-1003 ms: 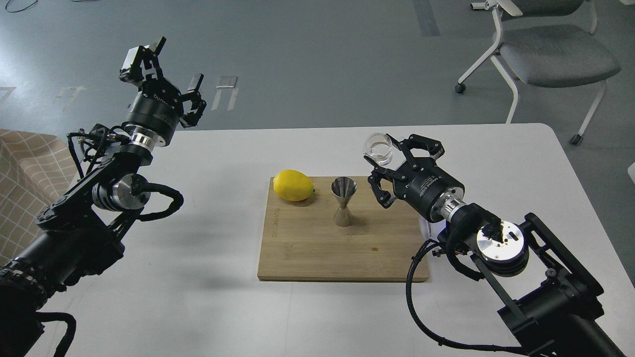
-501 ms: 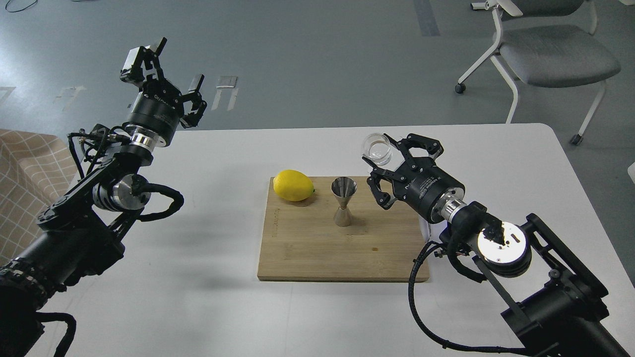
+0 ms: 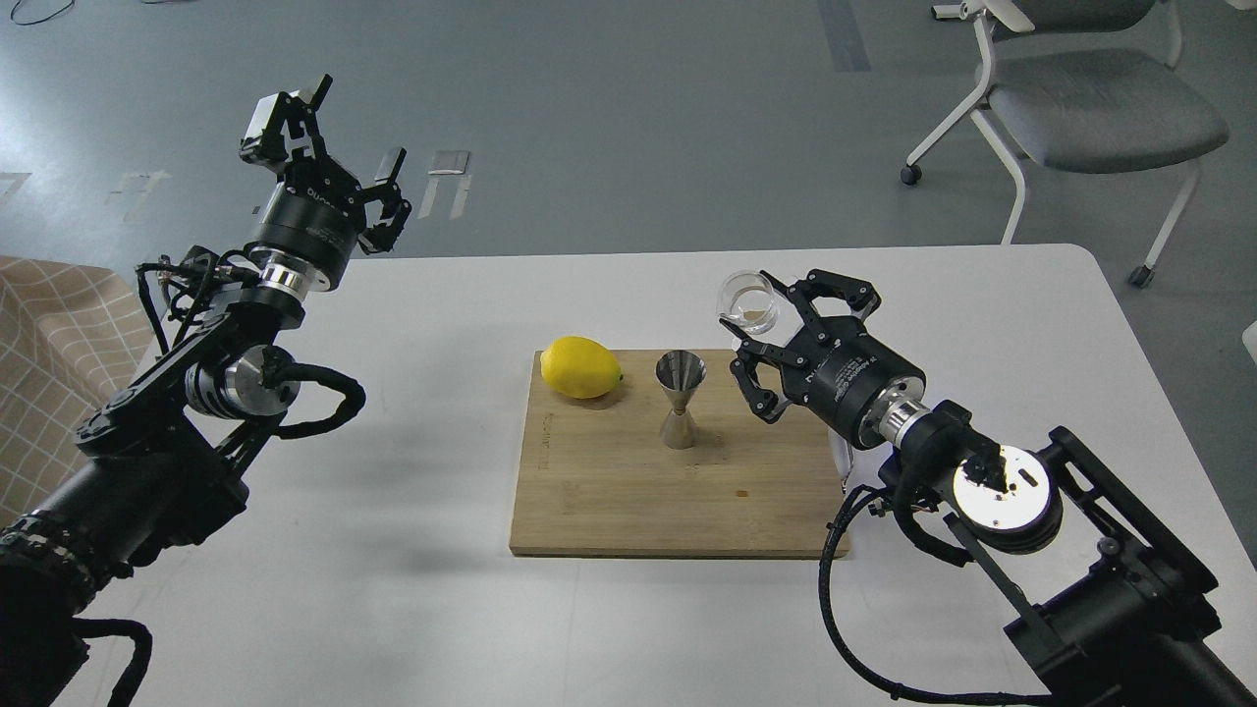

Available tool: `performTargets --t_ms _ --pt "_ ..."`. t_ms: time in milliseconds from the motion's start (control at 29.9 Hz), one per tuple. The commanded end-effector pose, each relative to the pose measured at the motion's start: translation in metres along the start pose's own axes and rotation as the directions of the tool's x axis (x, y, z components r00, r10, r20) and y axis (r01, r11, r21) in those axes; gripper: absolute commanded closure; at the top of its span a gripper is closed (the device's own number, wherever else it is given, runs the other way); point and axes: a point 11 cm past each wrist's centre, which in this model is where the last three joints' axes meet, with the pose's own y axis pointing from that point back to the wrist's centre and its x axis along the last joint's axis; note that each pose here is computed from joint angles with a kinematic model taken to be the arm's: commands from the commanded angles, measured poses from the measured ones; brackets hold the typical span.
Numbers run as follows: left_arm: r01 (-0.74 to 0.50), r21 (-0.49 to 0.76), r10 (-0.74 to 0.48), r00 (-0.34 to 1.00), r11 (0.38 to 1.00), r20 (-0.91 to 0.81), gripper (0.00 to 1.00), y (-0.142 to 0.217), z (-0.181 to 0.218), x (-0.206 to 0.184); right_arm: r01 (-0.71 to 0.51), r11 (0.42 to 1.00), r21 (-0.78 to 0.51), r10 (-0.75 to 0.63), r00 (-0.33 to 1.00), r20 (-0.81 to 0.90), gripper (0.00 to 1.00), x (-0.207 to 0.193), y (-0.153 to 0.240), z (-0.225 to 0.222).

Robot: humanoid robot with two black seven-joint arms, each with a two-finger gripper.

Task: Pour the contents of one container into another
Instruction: 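Move the held glass with the right gripper above the jigger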

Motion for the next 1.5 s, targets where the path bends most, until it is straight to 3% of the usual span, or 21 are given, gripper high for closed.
performTargets --t_ms 0,1471 --pt "-0.001 0.000 0.001 1.000 1.000 0.001 0.02 0.000 0.000 0.000 -0.004 1.000 -0.003 0.004 1.000 -0.023 0.59 0.001 0.000 0.001" --pt "-0.003 0.001 0.003 1.000 1.000 0.002 0.02 0.001 0.000 0.002 -0.009 0.999 -0.047 -0.002 0.976 -0.218 0.59 -0.004 0.000 0.007"
